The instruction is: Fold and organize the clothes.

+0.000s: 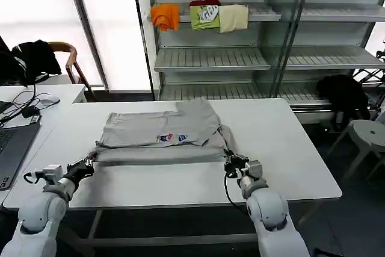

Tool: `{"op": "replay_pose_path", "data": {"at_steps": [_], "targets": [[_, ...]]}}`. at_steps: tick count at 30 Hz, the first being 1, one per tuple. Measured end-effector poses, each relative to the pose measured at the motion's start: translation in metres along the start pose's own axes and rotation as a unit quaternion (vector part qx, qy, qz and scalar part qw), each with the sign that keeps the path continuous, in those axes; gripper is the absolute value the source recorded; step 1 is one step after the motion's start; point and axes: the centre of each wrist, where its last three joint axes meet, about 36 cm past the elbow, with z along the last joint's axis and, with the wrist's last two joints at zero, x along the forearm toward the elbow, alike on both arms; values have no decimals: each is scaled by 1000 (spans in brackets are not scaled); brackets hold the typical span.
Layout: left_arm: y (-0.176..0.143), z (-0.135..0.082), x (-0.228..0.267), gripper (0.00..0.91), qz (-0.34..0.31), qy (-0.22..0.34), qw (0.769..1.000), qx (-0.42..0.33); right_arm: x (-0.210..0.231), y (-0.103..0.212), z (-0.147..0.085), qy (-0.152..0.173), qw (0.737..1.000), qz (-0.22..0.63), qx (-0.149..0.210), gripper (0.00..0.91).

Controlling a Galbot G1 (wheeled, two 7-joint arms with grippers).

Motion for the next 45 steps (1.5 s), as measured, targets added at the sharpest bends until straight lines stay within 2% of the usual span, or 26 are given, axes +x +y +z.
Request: {"op": "replay_pose_path", "data": {"at_steps": [10, 19, 20, 21, 22, 23, 27, 36, 45], "targets": [[-10, 17, 62, 0, 1, 3, 1000, 0, 58, 16, 15, 17, 1000, -13, 9, 0], [-15, 33, 95, 10, -10, 17, 1000, -6, 81, 26, 22, 32, 999, -23, 5, 0], [-16, 34, 97, 10, -10, 18, 1000, -7, 83, 27, 23, 34, 999, -23, 5, 101], [-16, 35, 98, 20, -11, 18, 1000, -9, 85, 27, 24, 36, 999, -22, 5, 907], [-16, 37, 99, 302, -12, 18, 1000, -11, 86, 28, 25, 38, 999, -21, 5, 907], [-17, 38, 100, 907, -14, 18, 1000, -12, 87, 28, 25, 39, 999, -20, 4, 907], [-19, 41, 102, 907, -23, 16, 999, -17, 93, 29, 25, 39, 999, -11, 2, 907], [-15, 38, 100, 907, -50, -1, 998, -40, 95, 23, 9, 9, 1000, 20, 5, 907], [-6, 23, 72, 907, -44, -25, 998, -30, 54, 16, -16, -36, 999, 19, -11, 907]]}}
